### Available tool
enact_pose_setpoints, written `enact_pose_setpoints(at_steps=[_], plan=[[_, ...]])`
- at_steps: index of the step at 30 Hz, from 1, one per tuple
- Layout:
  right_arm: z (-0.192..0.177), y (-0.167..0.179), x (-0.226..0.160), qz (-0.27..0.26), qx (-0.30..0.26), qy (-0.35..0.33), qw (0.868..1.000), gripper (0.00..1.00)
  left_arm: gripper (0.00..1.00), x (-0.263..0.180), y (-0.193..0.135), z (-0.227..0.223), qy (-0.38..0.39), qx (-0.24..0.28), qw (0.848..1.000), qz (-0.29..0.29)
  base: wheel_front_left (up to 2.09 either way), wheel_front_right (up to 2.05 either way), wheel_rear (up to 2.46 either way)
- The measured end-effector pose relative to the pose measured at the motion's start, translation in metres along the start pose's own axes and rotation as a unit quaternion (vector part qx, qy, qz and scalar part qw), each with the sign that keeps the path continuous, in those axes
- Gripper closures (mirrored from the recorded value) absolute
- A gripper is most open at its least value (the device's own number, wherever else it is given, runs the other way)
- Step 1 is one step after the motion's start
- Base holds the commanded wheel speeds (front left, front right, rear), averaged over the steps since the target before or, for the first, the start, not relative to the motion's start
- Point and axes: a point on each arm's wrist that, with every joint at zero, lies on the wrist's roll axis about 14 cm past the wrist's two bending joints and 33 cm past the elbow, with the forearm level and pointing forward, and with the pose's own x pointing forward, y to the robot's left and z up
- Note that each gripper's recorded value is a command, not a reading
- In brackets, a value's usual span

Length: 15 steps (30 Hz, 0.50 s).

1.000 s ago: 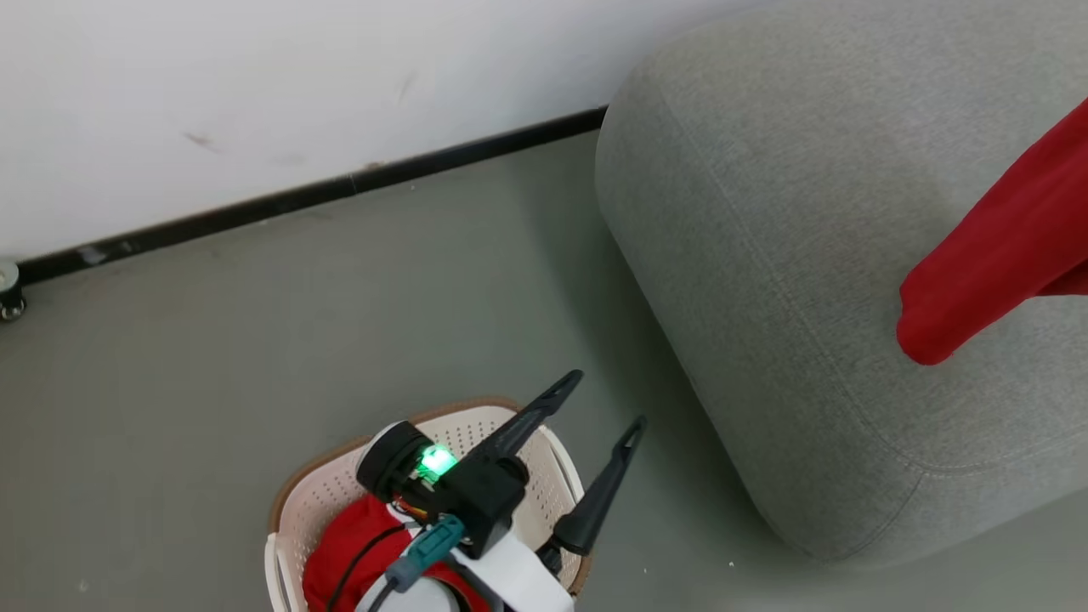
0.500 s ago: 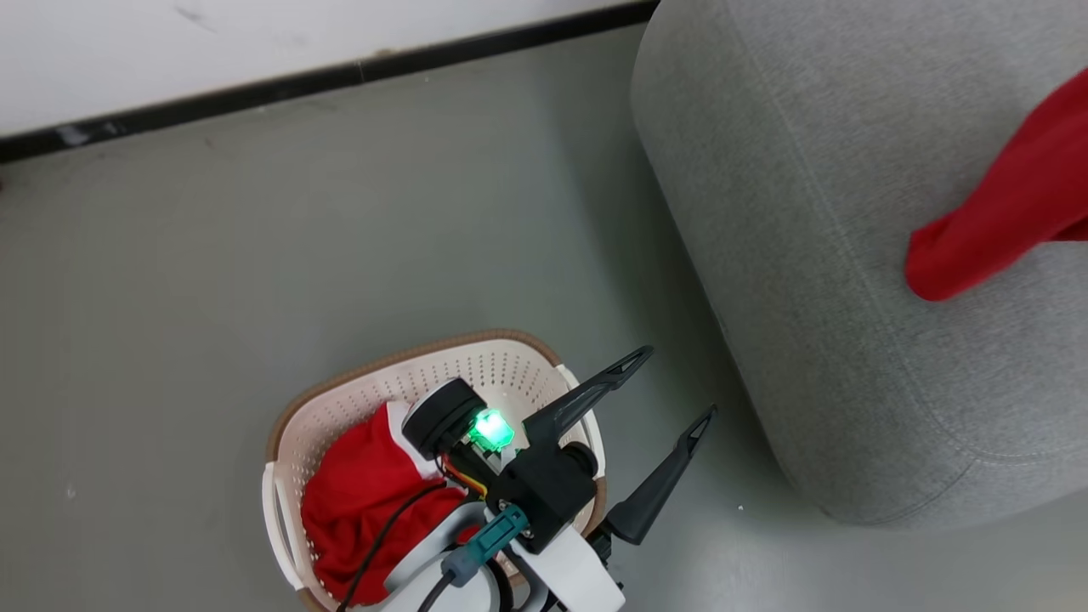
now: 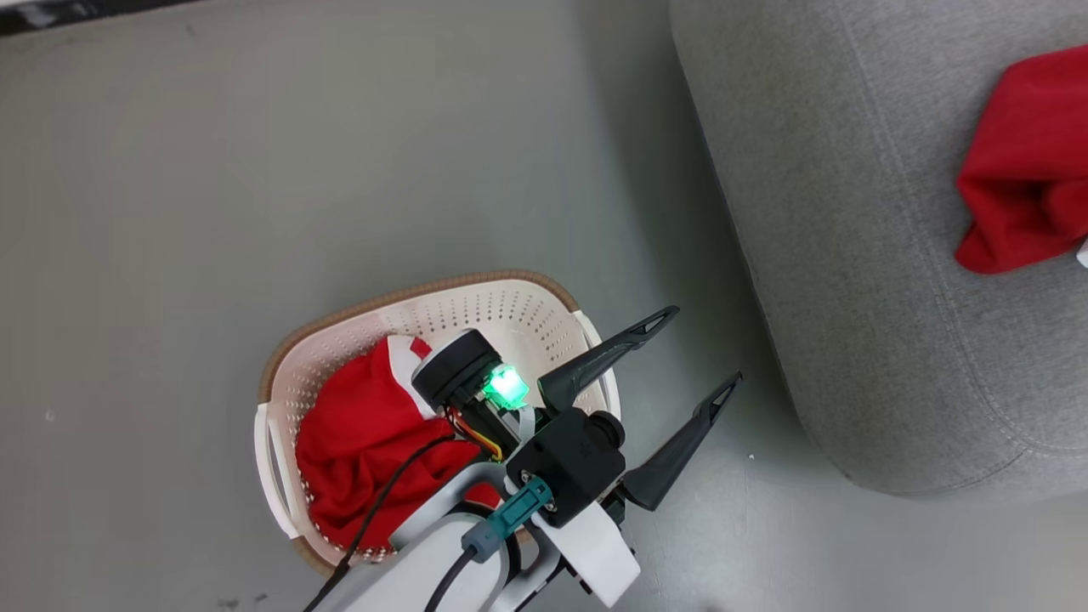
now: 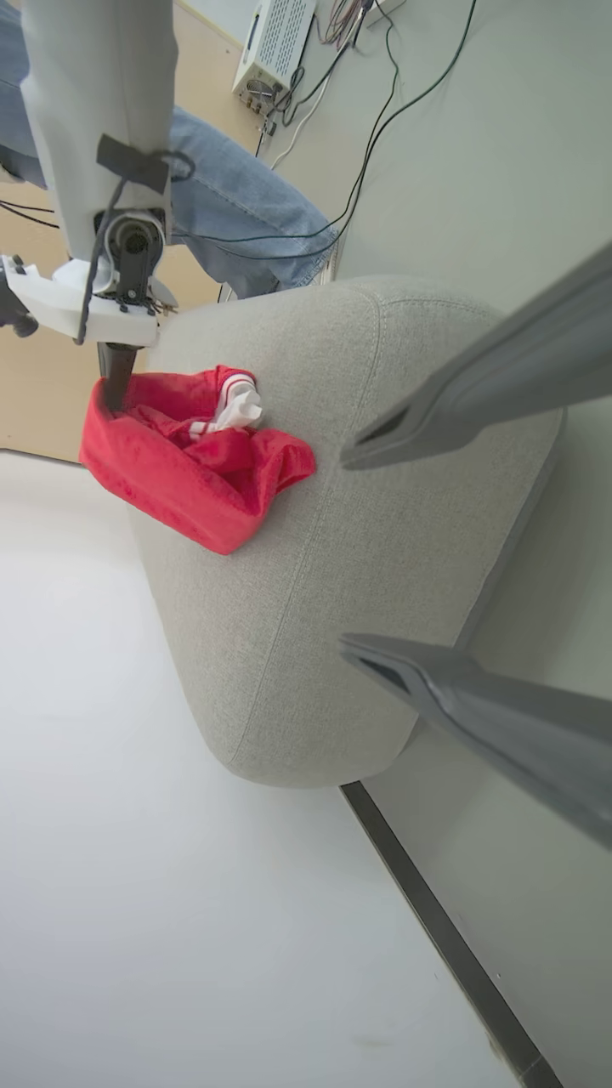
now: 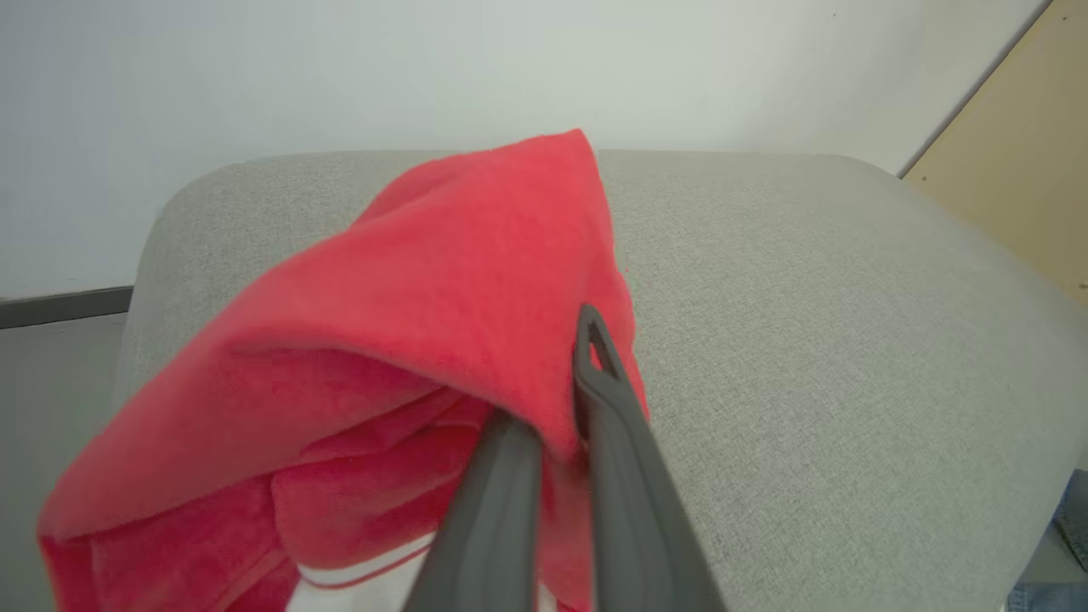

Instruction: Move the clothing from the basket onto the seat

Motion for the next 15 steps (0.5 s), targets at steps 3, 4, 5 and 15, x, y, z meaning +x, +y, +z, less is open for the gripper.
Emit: enact_pose_setpoints(at_steps=[3,4,5,15], plan=[[-0.015,-0.007,0.002,-0.018,0.014,0.013,1.0,1.0,0.0,0.001,0.006,-0.007,0.005,-0.002,1.0,0.0,0.0,0.0,0.0],[-0.019,-0.011,0.002,-0.026,0.017,0.017,0.999,1.0,0.0,0.002,0.008,-0.009,0.006,-0.002,1.0,0.0,0.0,0.0,0.0],[-0.024,-0.015,0.002,-0.033,0.018,0.021,0.999,1.0,0.0,0.002,0.01,-0.01,0.006,-0.003,1.0,0.0,0.0,0.0,0.0],[-0.063,-0.014,0.006,-0.052,0.023,0.062,0.996,0.03,0.0,0.008,0.025,-0.026,0.012,-0.006,1.0,-0.004,0.0,0.0,0.0]])
